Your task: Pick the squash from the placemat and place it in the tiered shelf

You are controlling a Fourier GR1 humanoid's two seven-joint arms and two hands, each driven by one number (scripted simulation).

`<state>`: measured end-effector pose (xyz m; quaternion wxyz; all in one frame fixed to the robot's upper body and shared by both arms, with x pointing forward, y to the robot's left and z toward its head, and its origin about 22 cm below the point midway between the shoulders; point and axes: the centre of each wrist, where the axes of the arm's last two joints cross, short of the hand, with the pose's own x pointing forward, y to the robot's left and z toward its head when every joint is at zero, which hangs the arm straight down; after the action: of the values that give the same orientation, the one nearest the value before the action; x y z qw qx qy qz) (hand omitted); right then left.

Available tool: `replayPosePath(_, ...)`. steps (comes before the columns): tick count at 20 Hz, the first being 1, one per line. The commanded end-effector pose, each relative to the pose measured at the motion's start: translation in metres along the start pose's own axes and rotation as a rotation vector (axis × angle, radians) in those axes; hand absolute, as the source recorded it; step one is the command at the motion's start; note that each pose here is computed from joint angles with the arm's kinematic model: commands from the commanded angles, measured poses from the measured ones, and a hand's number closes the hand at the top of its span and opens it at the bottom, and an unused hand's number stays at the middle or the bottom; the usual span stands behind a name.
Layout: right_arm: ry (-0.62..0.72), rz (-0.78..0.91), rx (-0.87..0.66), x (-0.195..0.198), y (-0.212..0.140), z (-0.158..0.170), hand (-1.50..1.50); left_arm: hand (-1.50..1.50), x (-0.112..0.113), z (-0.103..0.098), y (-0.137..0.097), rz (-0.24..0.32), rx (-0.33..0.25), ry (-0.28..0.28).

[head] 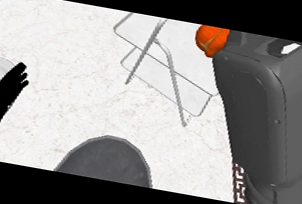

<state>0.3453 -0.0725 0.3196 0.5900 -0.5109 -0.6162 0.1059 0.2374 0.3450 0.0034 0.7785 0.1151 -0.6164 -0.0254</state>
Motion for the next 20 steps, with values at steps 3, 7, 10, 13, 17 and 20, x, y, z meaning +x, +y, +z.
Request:
replayPosePath(3,0.156,-0.231,0.023,-0.017,-0.022,0.005,-1.50,0.00,-0.006,0.001,0.003,-0.001,0.012,0.004)
replayPosePath(7,0.108,-0.360,-0.009,-0.005,-0.054,0.012,-1.50,0.00,-0.016,0.006,0.008,0.016,0.017,0.012)
replayPosePath(10,0.082,-0.429,-0.043,-0.018,-0.082,0.032,-1.50,0.00,-0.008,0.005,0.004,0.007,0.026,0.025)
replayPosePath(13,0.091,-0.459,-0.080,-0.023,-0.114,0.038,-1.50,0.00,-0.016,0.007,0.005,0.010,0.002,0.017)
replayPosePath(17,0.150,-0.468,-0.143,-0.049,-0.149,0.052,-1.50,0.00,-0.017,0.018,0.028,0.004,0.051,0.048)
replayPosePath(20,0.159,-0.443,-0.184,-0.074,-0.169,0.052,-1.50,0.00,-0.033,0.027,0.015,0.002,0.072,0.065)
